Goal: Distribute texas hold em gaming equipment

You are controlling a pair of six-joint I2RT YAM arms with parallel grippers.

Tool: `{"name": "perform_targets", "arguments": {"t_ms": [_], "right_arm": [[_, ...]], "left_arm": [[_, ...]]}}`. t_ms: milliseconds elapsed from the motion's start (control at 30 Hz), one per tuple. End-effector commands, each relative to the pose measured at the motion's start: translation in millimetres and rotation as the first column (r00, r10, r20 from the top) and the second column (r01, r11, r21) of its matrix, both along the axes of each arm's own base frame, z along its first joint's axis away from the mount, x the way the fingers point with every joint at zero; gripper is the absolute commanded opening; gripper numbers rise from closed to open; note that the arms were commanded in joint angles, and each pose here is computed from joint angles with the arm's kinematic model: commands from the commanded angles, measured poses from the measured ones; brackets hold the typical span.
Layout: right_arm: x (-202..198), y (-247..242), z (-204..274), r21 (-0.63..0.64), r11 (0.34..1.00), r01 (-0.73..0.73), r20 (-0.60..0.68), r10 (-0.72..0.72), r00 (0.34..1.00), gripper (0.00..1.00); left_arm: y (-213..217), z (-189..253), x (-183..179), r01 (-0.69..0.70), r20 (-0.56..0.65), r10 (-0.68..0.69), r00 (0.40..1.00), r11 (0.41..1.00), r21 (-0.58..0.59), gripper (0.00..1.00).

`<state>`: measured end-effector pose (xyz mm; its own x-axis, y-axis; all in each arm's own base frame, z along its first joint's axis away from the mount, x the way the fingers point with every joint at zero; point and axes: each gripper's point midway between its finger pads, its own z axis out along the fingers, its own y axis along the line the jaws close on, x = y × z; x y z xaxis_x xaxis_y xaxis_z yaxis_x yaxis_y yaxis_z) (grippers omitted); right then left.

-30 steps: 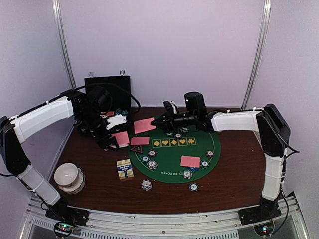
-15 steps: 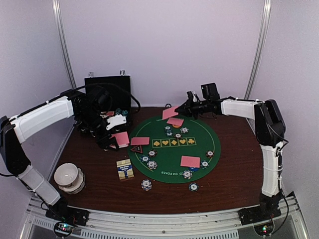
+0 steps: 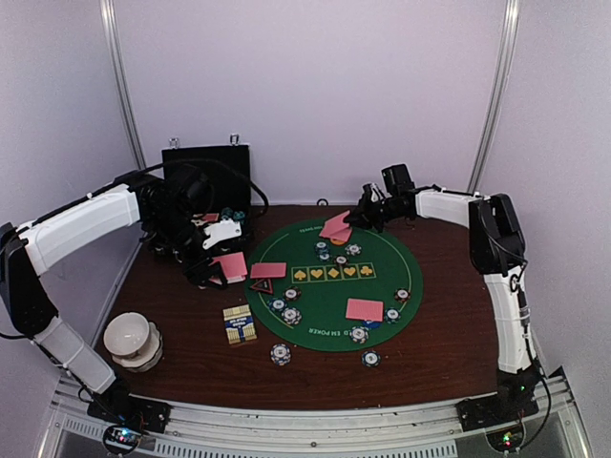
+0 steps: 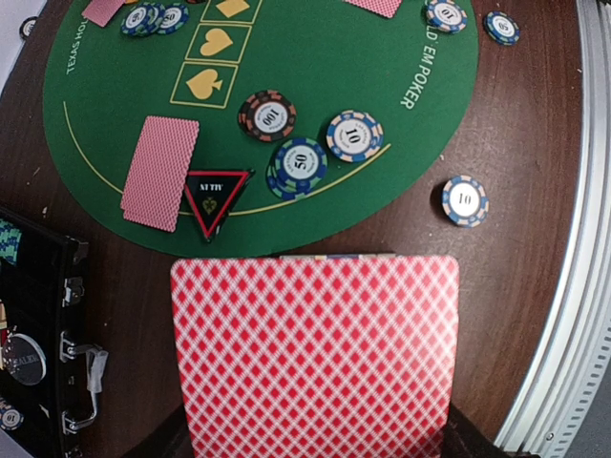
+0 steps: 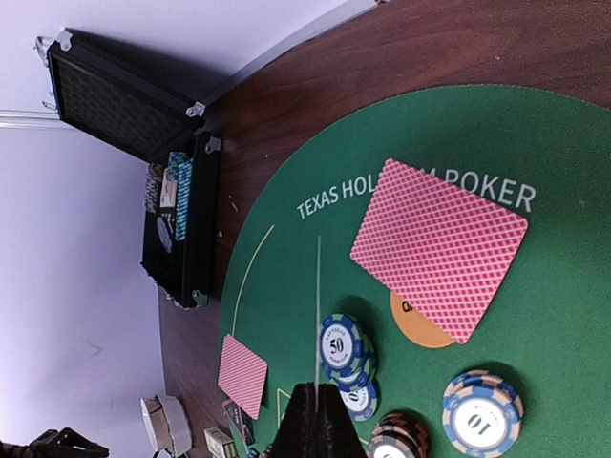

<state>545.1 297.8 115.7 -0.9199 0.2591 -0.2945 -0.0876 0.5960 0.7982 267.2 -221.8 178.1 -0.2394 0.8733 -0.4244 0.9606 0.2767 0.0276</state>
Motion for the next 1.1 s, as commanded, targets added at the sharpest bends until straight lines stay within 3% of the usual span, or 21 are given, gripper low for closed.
{"name": "perform_targets", "arguments": {"t_ms": [0,267,467,900,1067], "right_arm": [[17,-16,-18,-0.054,0.997,0.048,-0.001,-0.048,0.999,0.00],[35,-31,-42,-0.081,0.993,0.090,-0.017,-0.092,0.996,0.01],[39,-33,-46,-0.096,0.992,0.085,-0.021,-0.087,0.996,0.08],[26,-48,1,-0.190,0.979,0.080,0.064,-0.069,0.996,0.42],[10,-54,22,-0.225,0.970,0.090,0.107,-0.068,0.992,0.63]], "left_arm": [[-2,14,-1,0.014,0.028,-0.013,1.000,0.999,-0.036,0.00],[-2,15,-2,0.016,0.025,-0.015,1.000,0.999,-0.039,0.00],[-2,15,-3,0.020,0.028,-0.019,0.999,0.999,-0.039,0.00],[-2,17,-3,0.021,0.028,-0.020,0.999,0.999,-0.042,0.00],[-1,17,-3,0.019,0.031,-0.018,0.999,0.999,-0.041,0.00]]}}
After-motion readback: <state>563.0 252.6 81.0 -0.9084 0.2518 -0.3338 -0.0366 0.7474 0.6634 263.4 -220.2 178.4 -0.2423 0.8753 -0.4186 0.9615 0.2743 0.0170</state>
